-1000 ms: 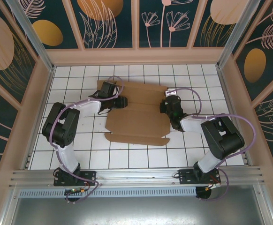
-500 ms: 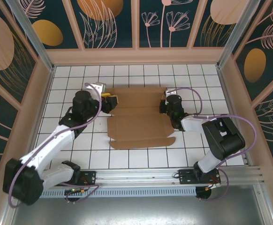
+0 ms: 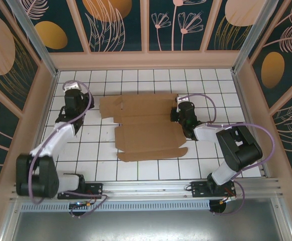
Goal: Fold the paper box
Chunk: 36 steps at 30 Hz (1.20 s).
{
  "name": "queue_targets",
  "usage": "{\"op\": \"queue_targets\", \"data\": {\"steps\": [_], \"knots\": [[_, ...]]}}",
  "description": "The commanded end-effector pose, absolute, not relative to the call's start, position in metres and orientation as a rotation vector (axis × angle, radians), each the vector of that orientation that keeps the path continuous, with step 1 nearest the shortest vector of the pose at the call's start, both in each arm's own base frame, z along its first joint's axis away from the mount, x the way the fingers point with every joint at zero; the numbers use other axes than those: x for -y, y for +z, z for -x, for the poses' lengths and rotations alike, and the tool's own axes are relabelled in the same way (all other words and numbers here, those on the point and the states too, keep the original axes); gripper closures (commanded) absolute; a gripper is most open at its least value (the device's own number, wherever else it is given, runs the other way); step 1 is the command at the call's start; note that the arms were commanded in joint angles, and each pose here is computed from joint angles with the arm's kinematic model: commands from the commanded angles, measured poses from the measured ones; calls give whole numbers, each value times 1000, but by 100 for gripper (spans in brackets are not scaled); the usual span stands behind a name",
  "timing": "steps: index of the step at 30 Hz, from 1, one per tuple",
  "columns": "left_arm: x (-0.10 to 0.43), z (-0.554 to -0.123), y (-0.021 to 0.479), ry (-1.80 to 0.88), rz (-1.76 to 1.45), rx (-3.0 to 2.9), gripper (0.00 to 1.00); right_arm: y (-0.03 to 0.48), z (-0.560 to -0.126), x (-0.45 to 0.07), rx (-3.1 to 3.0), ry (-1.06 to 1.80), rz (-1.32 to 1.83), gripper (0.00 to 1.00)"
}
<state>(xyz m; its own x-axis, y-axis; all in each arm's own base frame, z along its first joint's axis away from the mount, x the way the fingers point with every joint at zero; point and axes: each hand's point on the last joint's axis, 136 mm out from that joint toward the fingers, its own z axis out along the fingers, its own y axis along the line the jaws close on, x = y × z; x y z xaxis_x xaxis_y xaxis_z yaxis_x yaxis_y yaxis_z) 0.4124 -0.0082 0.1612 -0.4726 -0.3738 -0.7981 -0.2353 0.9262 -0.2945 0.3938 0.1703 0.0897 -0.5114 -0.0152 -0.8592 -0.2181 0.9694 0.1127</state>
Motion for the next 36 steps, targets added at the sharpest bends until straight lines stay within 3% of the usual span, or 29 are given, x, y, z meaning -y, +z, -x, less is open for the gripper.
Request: {"op": "queue_targets", "data": {"steps": [1, 7, 19, 29, 36], "knots": [[14, -420, 148, -350, 497, -2110, 60, 61, -377, -169, -2203, 257, 210, 100], [71, -424, 149, -764, 311, -2098, 60, 58, -380, -169, -2214, 263, 203, 100], [135, -377, 153, -898, 189, -2119, 59, 57, -384, -174, -2227, 285, 192, 100], [160, -368, 138, -872, 223, -2136, 61, 56, -375, -183, -2198, 165, 228, 100], [134, -360, 105, -717, 365, -2172, 63, 58, -367, -159, -2140, 38, 151, 100]]}}
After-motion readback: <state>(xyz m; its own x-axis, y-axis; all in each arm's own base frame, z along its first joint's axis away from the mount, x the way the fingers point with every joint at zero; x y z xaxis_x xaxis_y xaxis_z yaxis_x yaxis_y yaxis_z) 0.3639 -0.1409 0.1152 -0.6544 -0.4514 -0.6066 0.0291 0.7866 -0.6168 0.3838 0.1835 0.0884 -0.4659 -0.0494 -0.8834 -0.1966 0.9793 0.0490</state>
